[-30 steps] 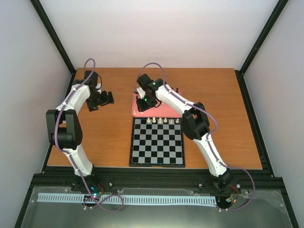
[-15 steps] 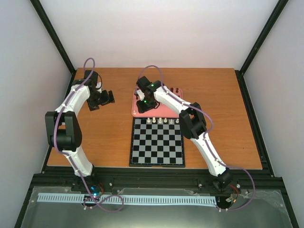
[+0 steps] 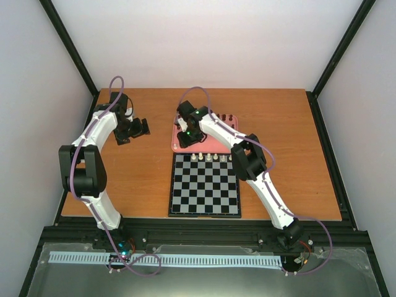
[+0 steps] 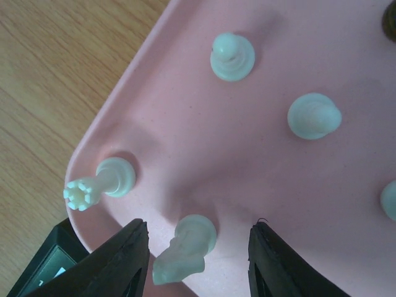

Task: Set up the chess pieces on the board
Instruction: Pick up the chess piece from the storage box, then place the chess piece on the chessboard, then pick up the chess piece from the storage box.

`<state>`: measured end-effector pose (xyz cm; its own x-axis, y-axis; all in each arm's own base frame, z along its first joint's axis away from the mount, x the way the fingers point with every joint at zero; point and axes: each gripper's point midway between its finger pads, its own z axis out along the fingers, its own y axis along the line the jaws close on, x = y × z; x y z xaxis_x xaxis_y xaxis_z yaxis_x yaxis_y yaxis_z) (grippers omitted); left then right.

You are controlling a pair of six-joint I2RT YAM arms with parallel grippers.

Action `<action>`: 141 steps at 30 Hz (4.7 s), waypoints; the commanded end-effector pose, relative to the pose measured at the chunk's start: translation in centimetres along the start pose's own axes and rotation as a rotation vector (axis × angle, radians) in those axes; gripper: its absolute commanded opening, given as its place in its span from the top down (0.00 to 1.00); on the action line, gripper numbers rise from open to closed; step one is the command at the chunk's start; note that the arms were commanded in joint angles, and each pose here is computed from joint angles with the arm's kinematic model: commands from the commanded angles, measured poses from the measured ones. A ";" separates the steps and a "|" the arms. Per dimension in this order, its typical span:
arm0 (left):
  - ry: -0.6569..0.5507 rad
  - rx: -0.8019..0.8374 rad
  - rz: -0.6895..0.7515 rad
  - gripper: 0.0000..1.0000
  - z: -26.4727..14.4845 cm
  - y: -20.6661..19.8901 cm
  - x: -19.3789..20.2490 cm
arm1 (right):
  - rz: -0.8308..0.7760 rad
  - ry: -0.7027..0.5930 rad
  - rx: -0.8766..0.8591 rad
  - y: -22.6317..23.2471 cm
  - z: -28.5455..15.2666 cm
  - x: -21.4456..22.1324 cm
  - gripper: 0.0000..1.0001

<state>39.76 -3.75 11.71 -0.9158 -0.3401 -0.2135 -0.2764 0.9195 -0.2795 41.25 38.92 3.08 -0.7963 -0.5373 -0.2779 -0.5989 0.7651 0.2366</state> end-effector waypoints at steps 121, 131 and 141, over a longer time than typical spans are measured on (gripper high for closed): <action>-0.036 0.056 -0.001 0.00 -1.1 -1.1 -0.3 | -0.207 -0.125 0.046 5.1 -6.5 2.1 0.56; -0.036 0.060 -0.005 0.00 -1.1 -1.1 -0.2 | -0.219 -0.176 0.051 5.7 -8.3 -0.4 0.48; -0.036 0.067 -0.009 0.00 -1.3 -1.3 -0.3 | -0.182 -0.191 -0.025 5.2 -5.1 -3.1 0.47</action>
<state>39.54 -4.38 11.77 -0.9156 -0.3432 -0.2097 -0.2684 0.9097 -0.3170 39.31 42.47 12.24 -0.6180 -0.5918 -0.5175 -0.7472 0.6468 0.1526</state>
